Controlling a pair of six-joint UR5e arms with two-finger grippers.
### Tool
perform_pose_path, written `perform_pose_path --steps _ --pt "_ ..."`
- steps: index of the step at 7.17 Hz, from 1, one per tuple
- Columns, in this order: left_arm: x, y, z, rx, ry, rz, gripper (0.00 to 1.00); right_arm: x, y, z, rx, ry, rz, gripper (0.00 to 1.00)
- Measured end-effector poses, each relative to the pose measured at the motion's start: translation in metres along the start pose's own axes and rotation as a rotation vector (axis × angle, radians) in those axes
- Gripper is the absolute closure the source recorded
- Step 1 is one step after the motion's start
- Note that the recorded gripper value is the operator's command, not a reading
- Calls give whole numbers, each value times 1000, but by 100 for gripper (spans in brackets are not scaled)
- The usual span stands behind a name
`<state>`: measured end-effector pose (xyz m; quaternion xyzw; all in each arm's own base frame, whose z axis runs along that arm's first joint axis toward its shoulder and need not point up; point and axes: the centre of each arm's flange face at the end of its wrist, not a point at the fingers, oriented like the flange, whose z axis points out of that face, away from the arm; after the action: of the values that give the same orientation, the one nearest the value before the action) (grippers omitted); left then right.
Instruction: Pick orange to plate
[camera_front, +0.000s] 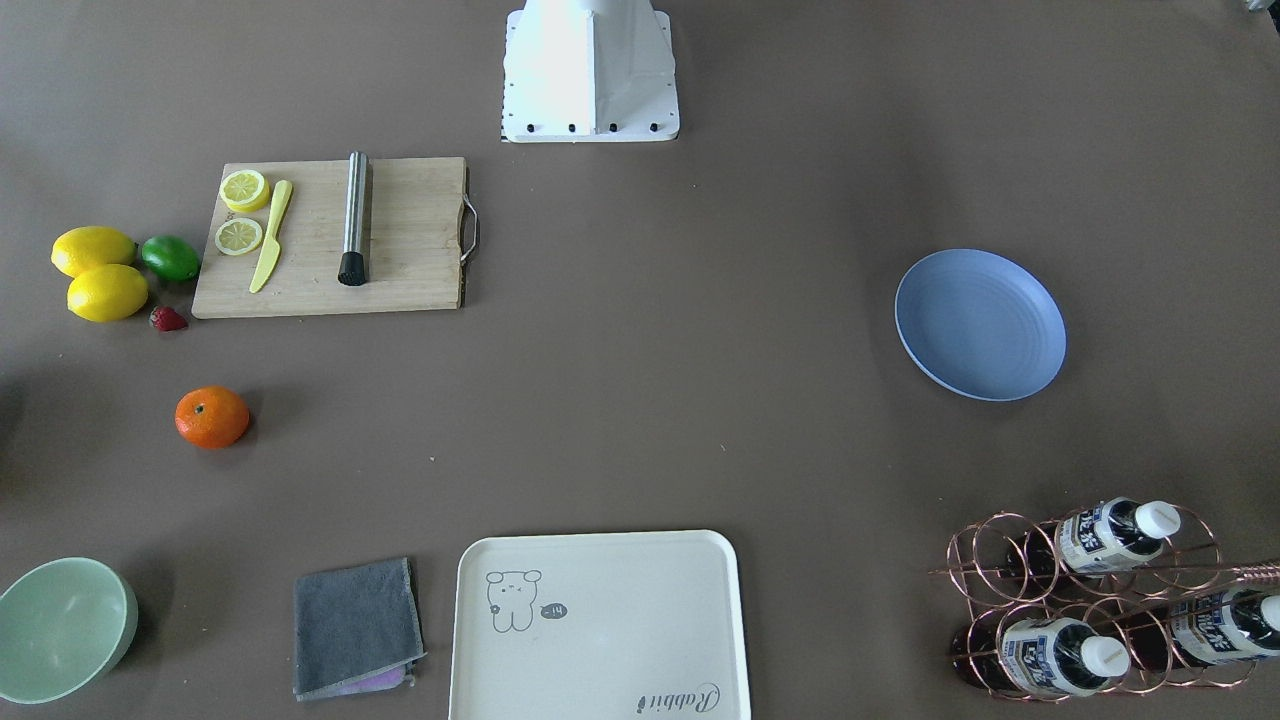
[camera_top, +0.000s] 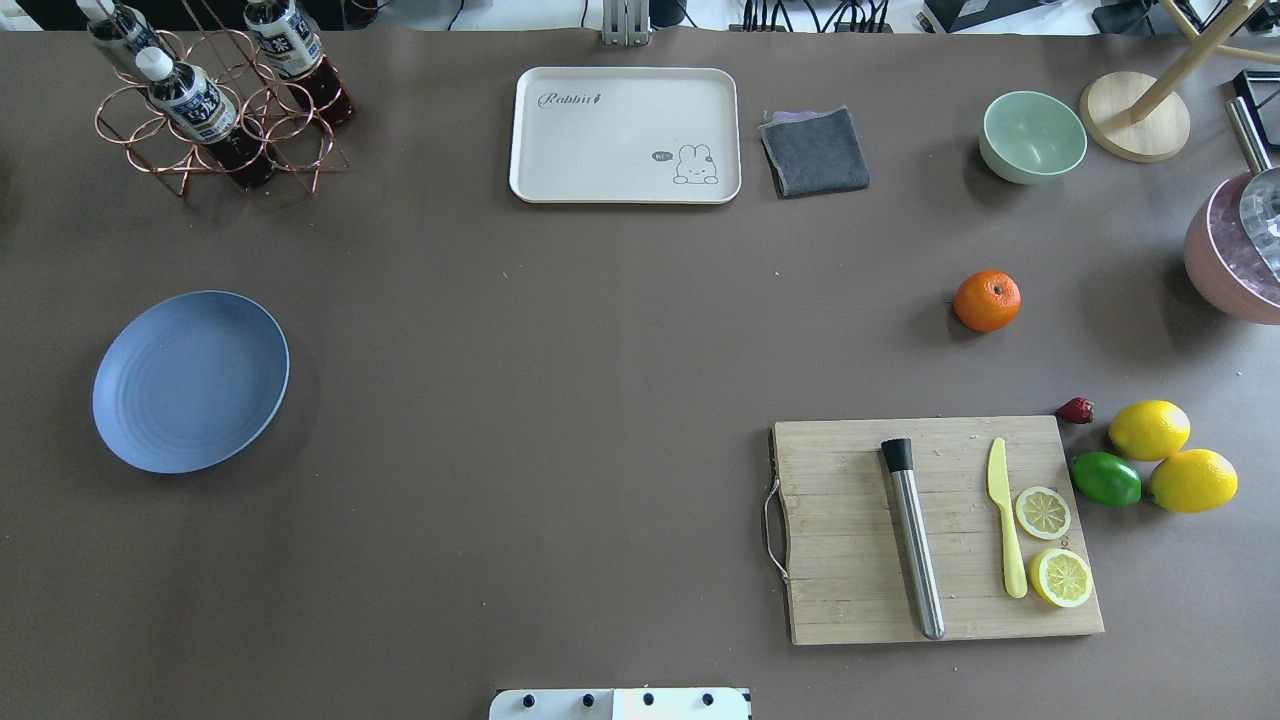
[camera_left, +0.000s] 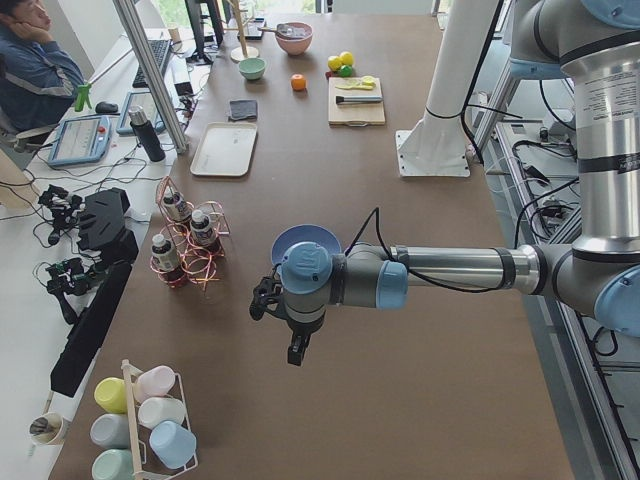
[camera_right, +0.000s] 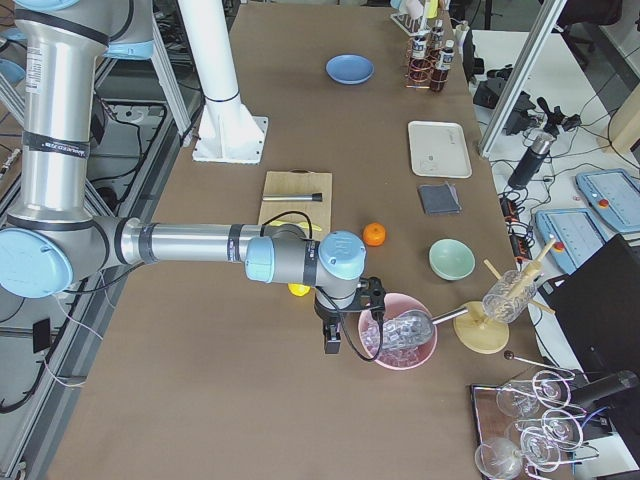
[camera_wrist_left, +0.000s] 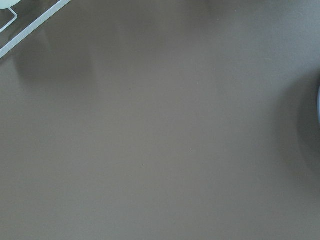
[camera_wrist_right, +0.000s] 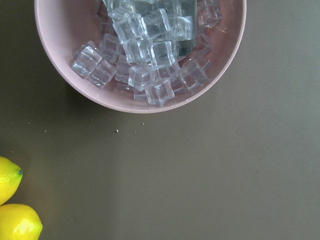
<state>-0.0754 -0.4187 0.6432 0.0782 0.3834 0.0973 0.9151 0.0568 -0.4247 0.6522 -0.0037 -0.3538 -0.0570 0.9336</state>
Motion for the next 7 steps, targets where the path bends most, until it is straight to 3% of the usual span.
perform_pose_path --steps 7 --pt "0 5 1 -2 1 1 2 0 0 0 0 0 0 0"
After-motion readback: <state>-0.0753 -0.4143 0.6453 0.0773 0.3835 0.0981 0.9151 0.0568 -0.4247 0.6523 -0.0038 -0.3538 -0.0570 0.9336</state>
